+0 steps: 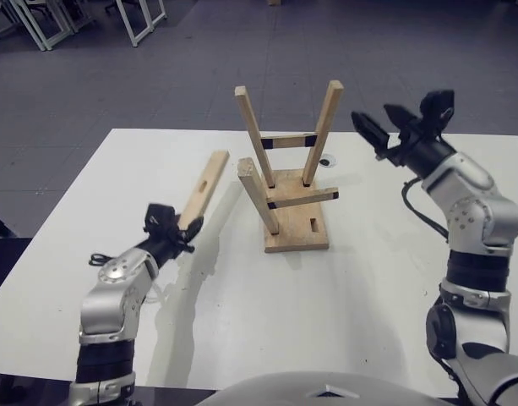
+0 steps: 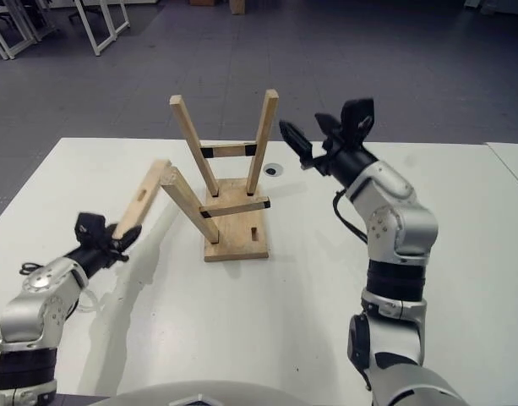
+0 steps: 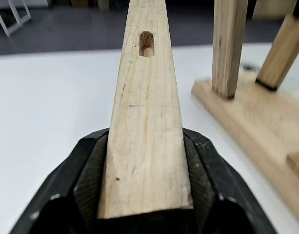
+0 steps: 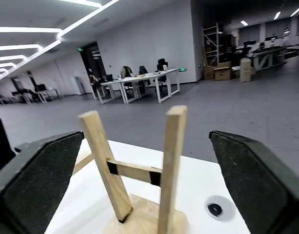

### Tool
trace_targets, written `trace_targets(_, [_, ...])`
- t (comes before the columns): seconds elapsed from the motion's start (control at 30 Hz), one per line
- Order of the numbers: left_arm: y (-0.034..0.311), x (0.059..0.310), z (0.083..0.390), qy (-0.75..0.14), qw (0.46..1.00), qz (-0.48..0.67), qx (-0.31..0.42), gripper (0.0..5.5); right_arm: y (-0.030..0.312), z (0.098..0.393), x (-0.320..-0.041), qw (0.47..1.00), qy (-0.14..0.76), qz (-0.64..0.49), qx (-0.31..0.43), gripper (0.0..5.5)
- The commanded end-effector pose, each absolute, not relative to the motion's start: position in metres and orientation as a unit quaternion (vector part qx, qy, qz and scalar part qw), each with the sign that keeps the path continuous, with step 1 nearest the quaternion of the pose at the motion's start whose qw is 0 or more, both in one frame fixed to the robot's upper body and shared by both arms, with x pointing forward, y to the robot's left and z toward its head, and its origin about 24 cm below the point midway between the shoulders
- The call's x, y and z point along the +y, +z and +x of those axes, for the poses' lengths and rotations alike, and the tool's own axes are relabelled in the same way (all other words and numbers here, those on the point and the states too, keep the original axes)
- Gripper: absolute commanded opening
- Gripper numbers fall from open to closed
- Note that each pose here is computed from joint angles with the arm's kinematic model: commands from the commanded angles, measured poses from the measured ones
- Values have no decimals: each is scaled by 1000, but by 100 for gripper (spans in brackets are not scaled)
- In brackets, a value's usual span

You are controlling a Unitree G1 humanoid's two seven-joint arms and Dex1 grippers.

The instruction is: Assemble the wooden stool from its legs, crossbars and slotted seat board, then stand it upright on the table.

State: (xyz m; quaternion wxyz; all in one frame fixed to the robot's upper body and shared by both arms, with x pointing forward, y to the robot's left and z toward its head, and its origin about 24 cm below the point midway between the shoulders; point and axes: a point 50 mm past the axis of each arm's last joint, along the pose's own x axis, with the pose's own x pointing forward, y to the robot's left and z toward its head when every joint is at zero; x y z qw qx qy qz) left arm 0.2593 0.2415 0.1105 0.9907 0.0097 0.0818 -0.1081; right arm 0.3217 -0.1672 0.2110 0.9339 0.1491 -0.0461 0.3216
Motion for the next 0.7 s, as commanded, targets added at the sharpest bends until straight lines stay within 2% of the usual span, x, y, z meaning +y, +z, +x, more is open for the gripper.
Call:
trace_targets(0.03, [208,222,272,-179,978,-45,-99,205,223,314,-166,898,380,220,-15,549])
trace_targets(0.1, [241,200,266,-267,948,-107,-137,205,229,310,-161,866,424,265,-1,550])
trace_targets(0.2, [269,167,255,-382,901,-160,-132,205,237,303,-150,802,495,332,18,550])
trace_targets(0.27, [285,143,247,-462,854,-213,-111,205,245,298,-150,738,556,381,26,550])
trace_targets(0.33, [285,125,241,-523,815,-243,-54,205,247,290,-153,698,595,396,39,550])
trace_targets(0.47, [278,112,236,-548,783,-294,19,205,252,285,-154,650,643,401,51,550])
trace_targets(0.7, [271,107,235,-542,777,-315,60,205,258,279,-152,613,679,401,37,550])
